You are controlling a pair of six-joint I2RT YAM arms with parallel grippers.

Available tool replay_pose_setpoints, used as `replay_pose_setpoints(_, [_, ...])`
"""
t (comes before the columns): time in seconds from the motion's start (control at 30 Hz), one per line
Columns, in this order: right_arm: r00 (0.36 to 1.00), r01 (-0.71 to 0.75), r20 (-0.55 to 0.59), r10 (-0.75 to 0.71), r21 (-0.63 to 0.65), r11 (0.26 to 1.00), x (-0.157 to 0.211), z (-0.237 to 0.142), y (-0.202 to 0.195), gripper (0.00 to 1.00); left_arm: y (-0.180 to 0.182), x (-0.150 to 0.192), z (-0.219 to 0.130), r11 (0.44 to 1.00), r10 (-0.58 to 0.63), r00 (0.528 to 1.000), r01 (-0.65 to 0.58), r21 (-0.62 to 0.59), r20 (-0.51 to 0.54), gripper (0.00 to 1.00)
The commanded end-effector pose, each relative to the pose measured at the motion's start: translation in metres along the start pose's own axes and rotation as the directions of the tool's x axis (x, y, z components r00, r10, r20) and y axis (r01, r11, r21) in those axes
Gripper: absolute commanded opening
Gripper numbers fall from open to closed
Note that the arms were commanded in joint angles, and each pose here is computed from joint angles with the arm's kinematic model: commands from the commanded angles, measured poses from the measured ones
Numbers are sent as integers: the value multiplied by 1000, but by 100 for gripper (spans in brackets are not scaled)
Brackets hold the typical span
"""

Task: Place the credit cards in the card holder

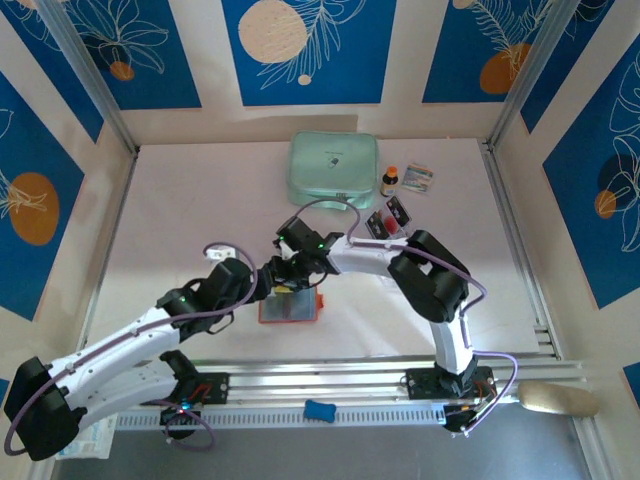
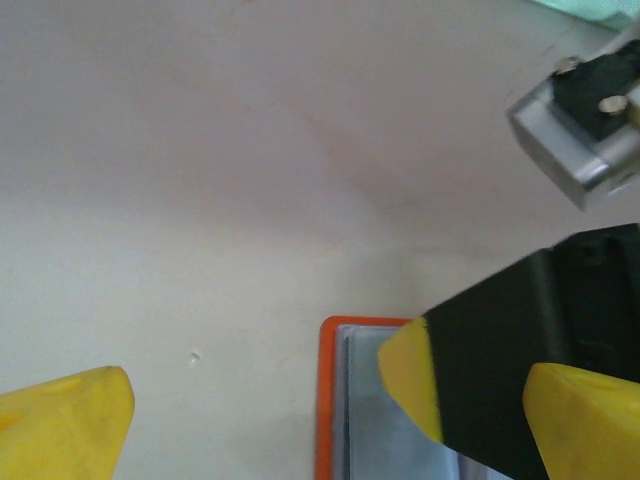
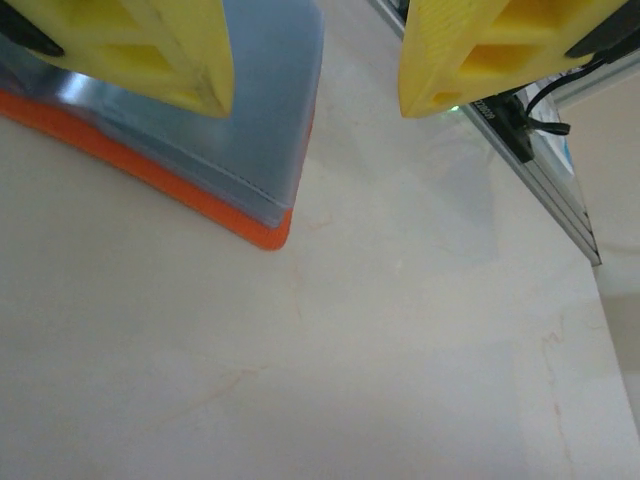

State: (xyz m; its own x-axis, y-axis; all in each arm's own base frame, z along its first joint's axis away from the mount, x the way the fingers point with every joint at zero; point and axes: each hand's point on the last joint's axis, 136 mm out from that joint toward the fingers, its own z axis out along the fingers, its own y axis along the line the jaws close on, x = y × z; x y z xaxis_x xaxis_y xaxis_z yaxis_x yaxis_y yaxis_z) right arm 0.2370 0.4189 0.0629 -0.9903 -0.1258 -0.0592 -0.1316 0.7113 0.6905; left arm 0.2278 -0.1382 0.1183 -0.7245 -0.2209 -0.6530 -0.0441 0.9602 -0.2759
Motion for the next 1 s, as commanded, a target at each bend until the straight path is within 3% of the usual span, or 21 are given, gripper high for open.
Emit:
replay_pose_setpoints(0.0, [999,24,48,-22,-33,999,-2,-32,13,48,-6,-4,-2,1000,5,1000,-4,11,-6,100])
replay_pose_setpoints(0.17, [994,10,107,-18,72,997,7,-61,-17,48,-14,-6,1,1000,14,1000,-14,24,-13,100])
replay_pose_setpoints(0.4, [987,-6,150,-52,364,931,30,-95,-86,48,-26,-8,8,999,31,999,-30,39,-30,100])
replay_pose_setpoints(0.73, [995,11,86,-54,433,901,37,-77,-112,46,-38,-3,21,998,45,996,-41,57,-71,100])
replay_pose_setpoints(0.83, [995,14,80,-54,440,898,35,-73,-116,37,-40,0,25,997,46,996,-41,61,-82,100])
replay_pose_setpoints(0.97, [995,10,84,-53,448,894,35,-77,-122,11,-43,3,30,997,49,994,-42,63,-100,100])
